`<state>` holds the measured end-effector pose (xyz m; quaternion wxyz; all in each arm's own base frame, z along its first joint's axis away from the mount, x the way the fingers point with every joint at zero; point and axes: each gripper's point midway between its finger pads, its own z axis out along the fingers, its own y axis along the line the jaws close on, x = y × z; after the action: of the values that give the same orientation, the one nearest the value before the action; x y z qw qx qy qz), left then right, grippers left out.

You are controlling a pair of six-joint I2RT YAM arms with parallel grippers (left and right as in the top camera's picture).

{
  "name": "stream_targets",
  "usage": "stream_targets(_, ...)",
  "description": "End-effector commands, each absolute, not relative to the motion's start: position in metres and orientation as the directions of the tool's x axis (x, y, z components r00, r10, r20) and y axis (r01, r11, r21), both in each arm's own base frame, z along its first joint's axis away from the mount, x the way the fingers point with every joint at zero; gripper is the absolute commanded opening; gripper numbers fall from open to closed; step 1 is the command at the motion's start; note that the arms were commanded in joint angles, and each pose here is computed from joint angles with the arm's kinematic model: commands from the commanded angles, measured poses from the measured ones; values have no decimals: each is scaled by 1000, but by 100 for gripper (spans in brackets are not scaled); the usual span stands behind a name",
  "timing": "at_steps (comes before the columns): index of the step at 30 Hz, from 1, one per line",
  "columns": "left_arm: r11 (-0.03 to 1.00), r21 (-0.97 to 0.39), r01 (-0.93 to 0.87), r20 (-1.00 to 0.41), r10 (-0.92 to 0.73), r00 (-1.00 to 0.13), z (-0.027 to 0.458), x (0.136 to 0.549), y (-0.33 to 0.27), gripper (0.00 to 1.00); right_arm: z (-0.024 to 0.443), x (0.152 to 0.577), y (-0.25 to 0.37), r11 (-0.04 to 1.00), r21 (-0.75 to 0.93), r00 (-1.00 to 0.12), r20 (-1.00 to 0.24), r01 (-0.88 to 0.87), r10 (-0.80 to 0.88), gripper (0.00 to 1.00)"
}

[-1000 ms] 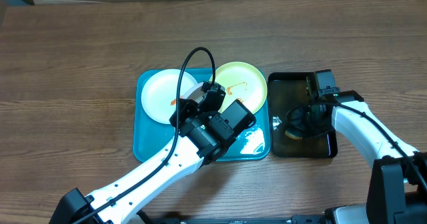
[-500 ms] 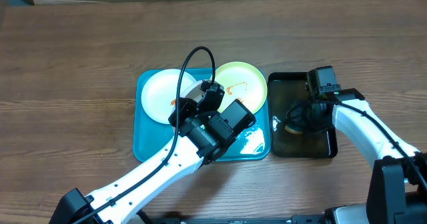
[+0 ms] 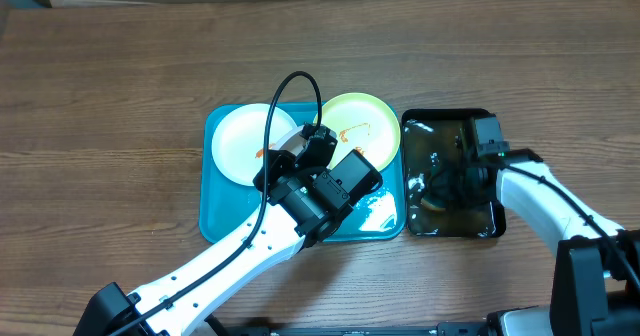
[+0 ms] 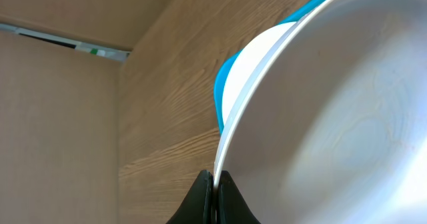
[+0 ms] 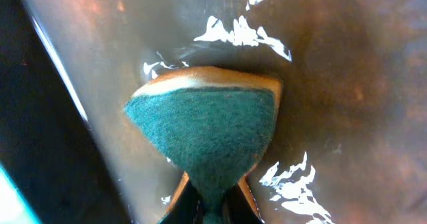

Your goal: Clean dirty plates on tray and stack at the side

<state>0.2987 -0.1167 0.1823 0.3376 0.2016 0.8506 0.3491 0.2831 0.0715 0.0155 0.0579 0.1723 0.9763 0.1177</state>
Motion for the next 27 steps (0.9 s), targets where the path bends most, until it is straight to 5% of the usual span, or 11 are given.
stream_targets(1,693,716,86,-462,563,-686,189,300,-120,4,62,319,82,913,304,-937,-131,272,323,4)
stream_targets(16,763,643,63,-485,470,-737,184,302,-107,4,-1,274,69,923,222,-943,-46,313,331,4)
stream_targets(22,888,451,-91,-574,210,-792,214,309,-66,4,-1,275,69,923,224,-943,-49,312,330,4)
stream_targets(27,895,347,-279,-581,-28,-814,221,312,0,4,-2,274,69,924,222,-943,-46,312,330,4)
